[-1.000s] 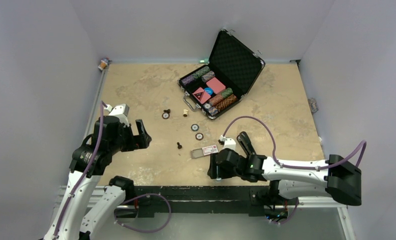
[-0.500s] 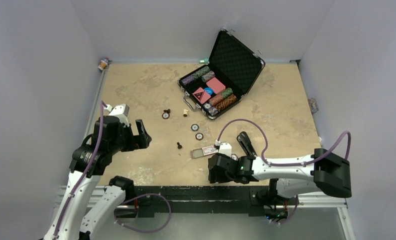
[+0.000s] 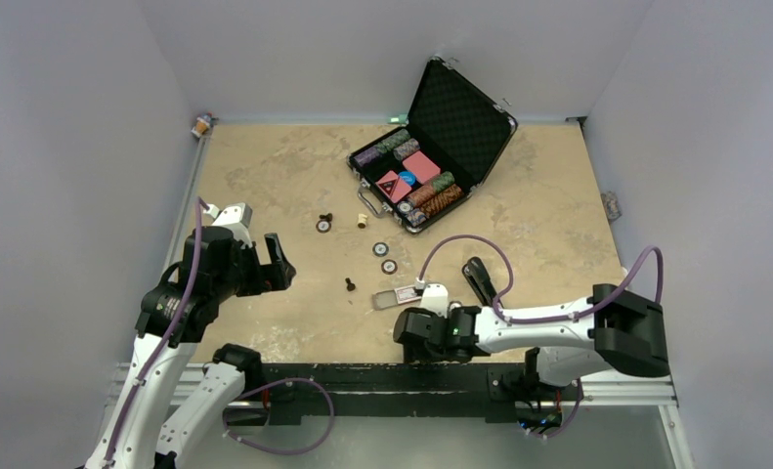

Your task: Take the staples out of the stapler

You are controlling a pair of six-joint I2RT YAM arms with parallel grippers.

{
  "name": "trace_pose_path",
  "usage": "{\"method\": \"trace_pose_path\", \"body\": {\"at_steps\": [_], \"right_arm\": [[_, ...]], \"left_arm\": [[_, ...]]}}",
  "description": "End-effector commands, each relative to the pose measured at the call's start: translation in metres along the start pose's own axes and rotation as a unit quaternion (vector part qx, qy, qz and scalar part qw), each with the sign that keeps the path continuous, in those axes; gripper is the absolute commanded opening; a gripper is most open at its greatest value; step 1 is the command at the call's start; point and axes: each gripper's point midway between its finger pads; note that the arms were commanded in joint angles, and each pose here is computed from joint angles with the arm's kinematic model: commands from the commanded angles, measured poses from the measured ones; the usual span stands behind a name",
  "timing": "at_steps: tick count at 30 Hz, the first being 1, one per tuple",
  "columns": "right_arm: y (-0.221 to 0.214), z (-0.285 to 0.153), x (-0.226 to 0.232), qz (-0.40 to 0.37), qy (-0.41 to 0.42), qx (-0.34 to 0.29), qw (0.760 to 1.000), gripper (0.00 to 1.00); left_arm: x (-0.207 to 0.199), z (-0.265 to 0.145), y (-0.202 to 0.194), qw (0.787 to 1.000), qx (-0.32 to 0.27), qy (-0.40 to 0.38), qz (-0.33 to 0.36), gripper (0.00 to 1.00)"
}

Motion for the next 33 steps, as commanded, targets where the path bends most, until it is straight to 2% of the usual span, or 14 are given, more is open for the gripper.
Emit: {"method": "trace_pose_path", "body": {"at_steps": [1,6,10,21,33], "right_arm": [[0.002,-0.011,-0.022,0.049,-0.063,-0.015,0.997,0.6],[0.008,-0.022,-0.027,0.09,-0.069,-0.027,0.993,0.56],[0.011,-0.024,-0.026,0.093,-0.068,-0.032,0.993,0.55],[0.033,-0.033,0.002,0.039,-0.037,-0.067,0.996,0.61],[0.022,-0.013,-0.013,0.022,-0.068,-0.06,0.996,0.6]], "left_arm": [[-0.002,-0.008,0.015,1.0,-0.028,-0.006,0.008,1.0],[-0.003,-0.008,0.015,1.0,-0.028,-0.007,0.009,1.0],[-0.004,-0.008,0.015,1.0,-0.028,-0.009,0.009,1.0],[-0.004,-0.008,0.015,0.999,-0.029,-0.01,0.009,1.0],[-0.004,-0.008,0.015,0.999,-0.029,-0.012,0.01,1.0]]}}
Point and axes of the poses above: each gripper's point midway between its finger pads, its own z axis out along the fingers, its own x axis along the line the jaws close on, y = z × x, and after that the axes turned 10 degrees about z, right-handed
